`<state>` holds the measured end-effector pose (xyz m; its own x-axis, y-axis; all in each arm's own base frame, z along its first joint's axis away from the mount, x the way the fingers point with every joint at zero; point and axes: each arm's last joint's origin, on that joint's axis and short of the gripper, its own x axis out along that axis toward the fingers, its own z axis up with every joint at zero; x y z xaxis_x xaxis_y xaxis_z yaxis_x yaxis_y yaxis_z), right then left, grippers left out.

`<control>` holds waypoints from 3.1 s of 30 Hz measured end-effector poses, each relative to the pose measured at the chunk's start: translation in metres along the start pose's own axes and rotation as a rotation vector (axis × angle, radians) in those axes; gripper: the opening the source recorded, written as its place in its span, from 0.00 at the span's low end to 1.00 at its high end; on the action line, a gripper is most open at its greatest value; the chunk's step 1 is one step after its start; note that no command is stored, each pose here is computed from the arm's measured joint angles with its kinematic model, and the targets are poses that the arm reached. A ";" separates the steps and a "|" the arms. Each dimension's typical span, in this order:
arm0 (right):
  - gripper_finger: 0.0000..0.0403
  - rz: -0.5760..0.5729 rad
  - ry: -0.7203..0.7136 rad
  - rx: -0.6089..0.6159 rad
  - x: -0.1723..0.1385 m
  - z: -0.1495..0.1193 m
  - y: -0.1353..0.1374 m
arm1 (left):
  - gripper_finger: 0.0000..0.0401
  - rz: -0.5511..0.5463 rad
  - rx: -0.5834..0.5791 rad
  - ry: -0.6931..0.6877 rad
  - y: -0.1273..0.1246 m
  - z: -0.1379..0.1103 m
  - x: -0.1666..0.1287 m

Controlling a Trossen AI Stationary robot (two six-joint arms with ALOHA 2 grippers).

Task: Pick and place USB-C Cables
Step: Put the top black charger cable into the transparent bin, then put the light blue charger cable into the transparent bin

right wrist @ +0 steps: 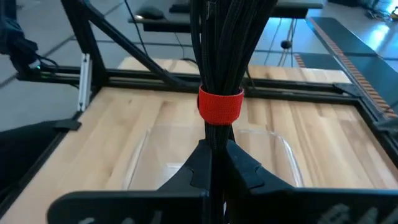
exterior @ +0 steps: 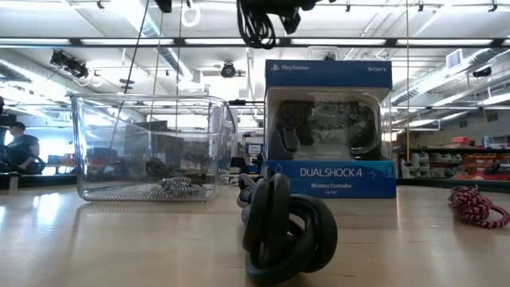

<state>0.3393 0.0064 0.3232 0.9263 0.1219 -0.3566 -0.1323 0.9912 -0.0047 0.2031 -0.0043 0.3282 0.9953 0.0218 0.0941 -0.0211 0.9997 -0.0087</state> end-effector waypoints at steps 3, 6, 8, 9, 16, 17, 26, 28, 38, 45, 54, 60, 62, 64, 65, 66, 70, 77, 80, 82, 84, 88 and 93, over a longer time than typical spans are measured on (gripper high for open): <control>0.05 0.013 -0.004 0.000 0.003 -0.001 0.000 | 0.59 -0.004 -0.002 -0.017 -0.001 -0.001 0.005; 0.05 0.016 -0.019 0.001 0.006 -0.001 0.000 | 0.60 -0.007 -0.005 -0.021 -0.001 -0.004 0.010; 0.05 0.031 -0.035 0.000 0.009 0.000 0.000 | 0.60 -0.007 -0.005 -0.027 -0.002 -0.006 0.015; 0.05 0.041 -0.040 -0.001 0.010 0.000 0.000 | 0.60 -0.007 -0.004 -0.017 -0.002 -0.008 0.017; 0.05 0.057 -0.009 0.017 0.016 -0.006 0.001 | 0.55 -0.007 0.003 -0.016 -0.002 -0.017 0.029; 0.05 0.057 -0.008 0.020 0.017 -0.006 0.001 | 0.54 -0.007 0.012 -0.017 -0.002 -0.016 0.029; 0.19 0.057 -0.011 0.020 0.017 -0.006 0.001 | 0.26 -0.008 0.021 -0.022 -0.003 -0.015 0.028; 0.22 0.057 -0.011 0.019 0.017 -0.006 0.001 | 0.16 -0.008 0.020 -0.007 -0.003 -0.017 0.028; 0.31 0.057 -0.041 0.013 0.004 0.002 0.002 | 0.05 0.014 -0.012 0.013 -0.001 -0.008 0.011; 0.33 0.054 -0.099 0.005 -0.023 0.017 0.004 | 0.04 0.103 -0.236 0.091 0.006 -0.005 -0.011; 0.33 0.057 -0.183 -0.009 -0.053 0.033 0.009 | 0.04 0.194 -0.418 0.324 0.009 -0.029 -0.015; 0.33 0.064 -0.180 -0.010 -0.057 0.034 0.011 | 0.04 0.263 -0.491 0.425 0.009 -0.040 -0.020; 0.33 0.060 -0.171 -0.008 -0.056 0.033 0.011 | 0.04 0.259 -0.541 0.449 0.008 -0.042 -0.021; 0.33 0.046 -0.161 -0.006 -0.056 0.032 0.011 | 0.04 0.248 -0.595 0.497 0.007 -0.045 -0.023; 0.33 0.040 -0.155 -0.005 -0.056 0.032 0.010 | 0.04 0.243 -0.619 0.523 0.007 -0.047 -0.024; 0.33 0.032 -0.151 -0.004 -0.056 0.031 0.010 | 0.05 0.242 -0.637 0.545 0.006 -0.049 -0.025; 0.32 0.019 -0.152 -0.003 -0.056 0.031 0.010 | 0.05 0.277 -0.689 0.600 0.006 -0.055 -0.025; 0.32 0.020 -0.144 -0.002 -0.056 0.031 0.010 | 0.15 0.294 -0.711 0.629 0.005 -0.063 -0.016; 0.32 0.021 -0.131 -0.001 -0.056 0.029 0.010 | 0.22 0.314 -0.727 0.664 0.005 -0.070 -0.012; 0.32 0.020 -0.131 -0.001 -0.056 0.029 0.010 | 0.27 0.304 -0.733 0.689 0.004 -0.075 -0.008; 0.32 0.020 -0.131 -0.001 -0.056 0.029 0.010 | 0.31 0.290 -0.740 0.718 0.003 -0.078 -0.006; 0.32 0.020 -0.131 -0.001 -0.056 0.029 0.010 | 0.37 0.258 -0.755 0.748 0.002 -0.082 -0.003; 0.32 0.020 -0.130 -0.001 -0.056 0.029 0.010 | 0.41 0.235 -0.761 0.755 0.001 -0.081 -0.003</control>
<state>0.2967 0.0108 0.3703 0.9613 0.1476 -0.2327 -0.1515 0.9885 0.0008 0.2078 -0.0037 0.2468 0.7811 -0.0583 -0.6217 -0.4123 0.6997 -0.5835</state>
